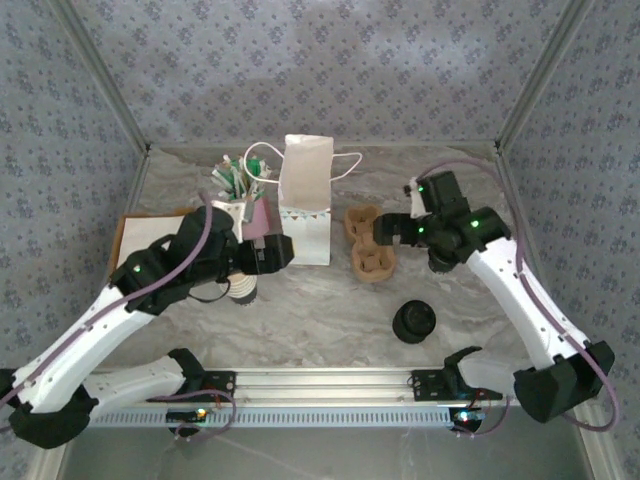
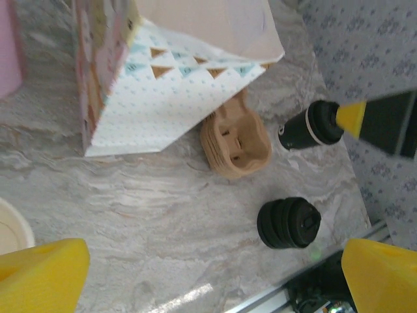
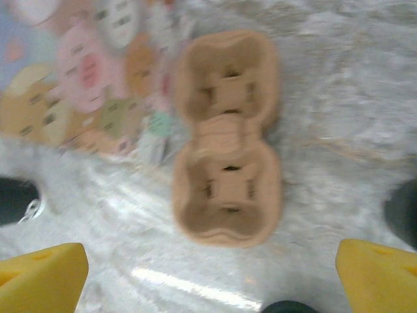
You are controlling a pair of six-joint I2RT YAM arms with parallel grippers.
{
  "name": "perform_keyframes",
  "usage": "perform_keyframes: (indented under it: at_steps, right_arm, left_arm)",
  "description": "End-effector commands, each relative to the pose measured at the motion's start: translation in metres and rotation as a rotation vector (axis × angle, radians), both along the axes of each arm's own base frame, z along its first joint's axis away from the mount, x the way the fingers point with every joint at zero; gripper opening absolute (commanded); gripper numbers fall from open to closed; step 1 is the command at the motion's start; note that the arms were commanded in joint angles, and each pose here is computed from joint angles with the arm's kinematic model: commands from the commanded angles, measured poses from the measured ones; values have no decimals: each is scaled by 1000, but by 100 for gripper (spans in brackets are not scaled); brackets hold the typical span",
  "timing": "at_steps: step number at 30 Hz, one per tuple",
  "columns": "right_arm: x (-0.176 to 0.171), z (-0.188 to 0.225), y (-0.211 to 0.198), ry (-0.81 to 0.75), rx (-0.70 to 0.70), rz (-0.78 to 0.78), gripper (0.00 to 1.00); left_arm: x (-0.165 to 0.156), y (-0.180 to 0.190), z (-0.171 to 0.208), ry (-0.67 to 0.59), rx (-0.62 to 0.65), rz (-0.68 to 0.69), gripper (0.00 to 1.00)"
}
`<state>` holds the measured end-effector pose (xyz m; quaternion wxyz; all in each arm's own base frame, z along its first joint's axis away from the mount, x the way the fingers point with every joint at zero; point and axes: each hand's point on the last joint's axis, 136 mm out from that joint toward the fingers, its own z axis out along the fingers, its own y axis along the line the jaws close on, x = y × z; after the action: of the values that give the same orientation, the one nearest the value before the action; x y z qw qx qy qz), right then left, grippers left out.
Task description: Pack the takeout coffee
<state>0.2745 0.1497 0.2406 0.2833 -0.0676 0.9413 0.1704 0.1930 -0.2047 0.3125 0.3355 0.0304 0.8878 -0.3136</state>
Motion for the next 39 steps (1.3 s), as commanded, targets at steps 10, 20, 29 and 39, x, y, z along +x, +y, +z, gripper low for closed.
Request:
perform_keyframes:
  at_steps: [10,20,29,39]
  right_arm:
    - [-33,-36,2,22,-91,-68,100]
    - [-13,-16,-22,-31,72,-151,100]
    - [4,-31,-13,-10,239,-48,96]
    - [23,-78,10,94,-72,23,82]
  left_arm:
    - [-11,20,10,-74,-68,25,100]
    - [-4,-38,-44,11,-37,-39,75]
    - [15,-100,-92,28,-19,-13,45]
    - [38,-144,-141,72,54,-14,41]
